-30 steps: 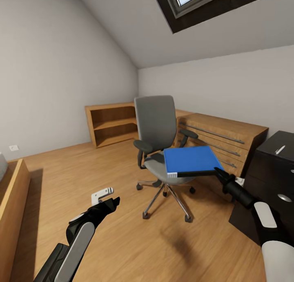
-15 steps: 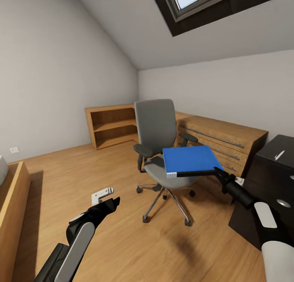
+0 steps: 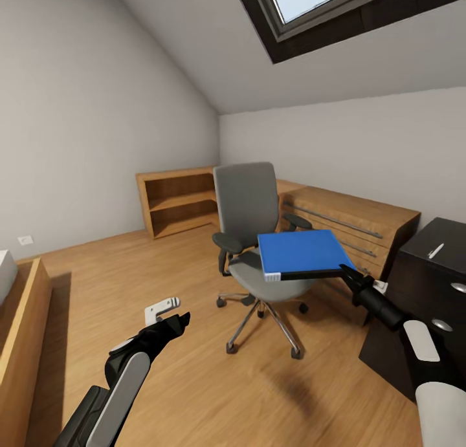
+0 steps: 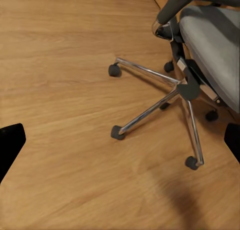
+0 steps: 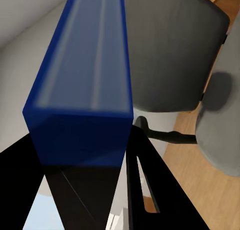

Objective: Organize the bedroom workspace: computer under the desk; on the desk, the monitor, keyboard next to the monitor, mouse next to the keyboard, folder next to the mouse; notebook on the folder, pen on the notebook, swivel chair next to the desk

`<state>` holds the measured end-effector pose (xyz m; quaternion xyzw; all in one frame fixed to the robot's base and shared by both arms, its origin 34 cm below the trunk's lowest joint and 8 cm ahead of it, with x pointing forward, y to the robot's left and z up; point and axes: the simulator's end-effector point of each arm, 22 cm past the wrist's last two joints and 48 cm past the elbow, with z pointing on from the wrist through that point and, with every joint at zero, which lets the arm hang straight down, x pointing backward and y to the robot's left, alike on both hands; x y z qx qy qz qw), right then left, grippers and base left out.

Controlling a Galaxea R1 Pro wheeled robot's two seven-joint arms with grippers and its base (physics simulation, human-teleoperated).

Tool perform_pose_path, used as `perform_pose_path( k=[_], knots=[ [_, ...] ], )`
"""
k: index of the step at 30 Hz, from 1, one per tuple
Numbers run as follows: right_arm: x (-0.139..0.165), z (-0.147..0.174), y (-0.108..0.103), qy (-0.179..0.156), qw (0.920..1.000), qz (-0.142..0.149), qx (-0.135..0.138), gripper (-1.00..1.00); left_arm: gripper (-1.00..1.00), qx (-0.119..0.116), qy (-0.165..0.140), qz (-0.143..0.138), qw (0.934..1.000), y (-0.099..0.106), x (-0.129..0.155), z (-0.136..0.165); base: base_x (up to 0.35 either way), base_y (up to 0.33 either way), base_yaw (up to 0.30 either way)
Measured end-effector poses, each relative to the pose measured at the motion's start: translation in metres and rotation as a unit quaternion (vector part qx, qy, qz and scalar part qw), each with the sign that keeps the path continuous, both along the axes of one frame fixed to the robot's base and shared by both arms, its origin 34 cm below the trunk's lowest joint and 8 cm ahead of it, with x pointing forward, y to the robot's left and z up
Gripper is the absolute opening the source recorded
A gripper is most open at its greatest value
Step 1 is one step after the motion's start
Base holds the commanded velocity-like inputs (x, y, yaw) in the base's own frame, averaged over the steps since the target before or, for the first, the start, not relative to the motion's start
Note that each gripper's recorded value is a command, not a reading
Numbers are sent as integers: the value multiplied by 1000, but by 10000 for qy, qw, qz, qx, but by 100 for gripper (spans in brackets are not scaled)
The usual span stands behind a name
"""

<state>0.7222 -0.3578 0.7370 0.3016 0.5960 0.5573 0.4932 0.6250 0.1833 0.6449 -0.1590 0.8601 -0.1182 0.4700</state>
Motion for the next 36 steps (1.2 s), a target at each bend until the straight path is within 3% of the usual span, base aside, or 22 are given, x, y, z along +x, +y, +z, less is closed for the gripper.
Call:
perform_pose_path(
  k=[7, 15, 19, 36],
  knots=[
    [3, 26, -4, -117, 9999, -29, -87, -100, 100, 15, 65, -6, 10000, 0, 3, 10, 0, 0, -113],
    [-23, 74, -12, -592, 9957, -170, -698, -100, 100, 43, 176, 3, 9998, 1, 5, 17, 0, 0, -214],
    [-28, 94, -12, -744, 9933, -198, -862, -100, 100, 65, 254, 11, 9997, 2, 6, 19, 0, 0, -67],
    [-26, 135, -14, -813, 9921, -230, -925, -100, 100, 120, 319, -82, 9994, -6, 10, 48, 0, 0, -34]
  ],
)
